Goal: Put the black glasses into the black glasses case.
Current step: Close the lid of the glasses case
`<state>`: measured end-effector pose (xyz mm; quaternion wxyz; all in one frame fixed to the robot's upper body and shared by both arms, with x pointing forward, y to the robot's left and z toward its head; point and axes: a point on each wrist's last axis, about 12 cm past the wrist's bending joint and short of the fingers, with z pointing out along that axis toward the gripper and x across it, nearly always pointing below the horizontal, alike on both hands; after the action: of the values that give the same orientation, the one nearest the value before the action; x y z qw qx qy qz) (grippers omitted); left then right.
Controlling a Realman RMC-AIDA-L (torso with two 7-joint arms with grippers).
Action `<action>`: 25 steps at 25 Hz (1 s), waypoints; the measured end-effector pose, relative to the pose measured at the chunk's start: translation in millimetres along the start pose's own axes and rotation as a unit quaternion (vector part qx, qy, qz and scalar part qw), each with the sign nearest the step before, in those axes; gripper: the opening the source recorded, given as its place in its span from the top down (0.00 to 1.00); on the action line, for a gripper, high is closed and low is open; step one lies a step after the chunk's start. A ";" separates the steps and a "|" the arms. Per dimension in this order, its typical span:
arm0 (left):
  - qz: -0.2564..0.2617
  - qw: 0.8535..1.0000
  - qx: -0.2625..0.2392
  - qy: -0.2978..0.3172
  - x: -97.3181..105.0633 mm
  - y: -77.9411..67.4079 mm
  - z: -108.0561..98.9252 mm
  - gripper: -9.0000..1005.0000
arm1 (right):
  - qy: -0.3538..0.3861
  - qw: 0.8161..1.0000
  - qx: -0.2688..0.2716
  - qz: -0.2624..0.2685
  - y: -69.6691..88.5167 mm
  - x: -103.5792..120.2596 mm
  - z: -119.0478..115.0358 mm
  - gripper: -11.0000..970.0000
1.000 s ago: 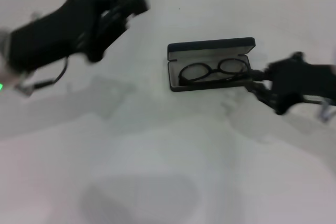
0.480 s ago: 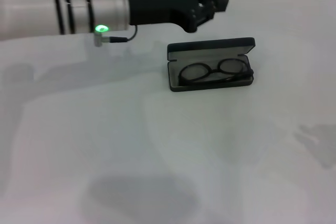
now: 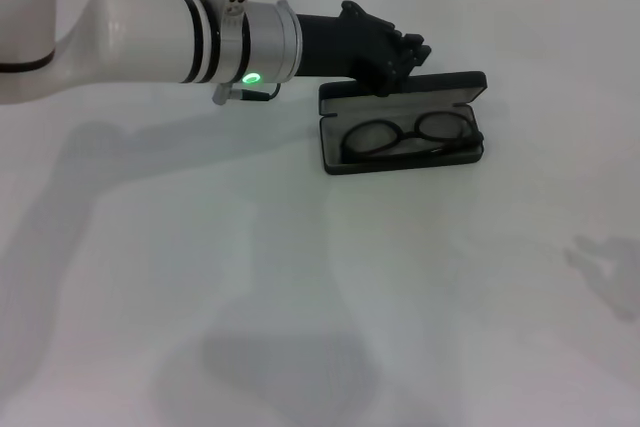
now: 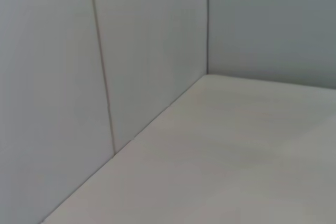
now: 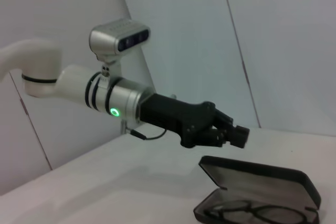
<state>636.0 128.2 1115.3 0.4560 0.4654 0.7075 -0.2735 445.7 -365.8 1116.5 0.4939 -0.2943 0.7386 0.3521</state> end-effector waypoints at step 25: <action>-0.009 1.000 -0.003 0.018 6.2 -1.4 3.7 0.75 | -0.008 1.000 -0.016 0.012 -7.8 6.6 19.2 0.73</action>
<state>635.2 127.0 1108.1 0.4426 0.4625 0.7204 -0.2667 459.6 -355.3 1103.5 0.4911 -0.2904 0.7321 0.3721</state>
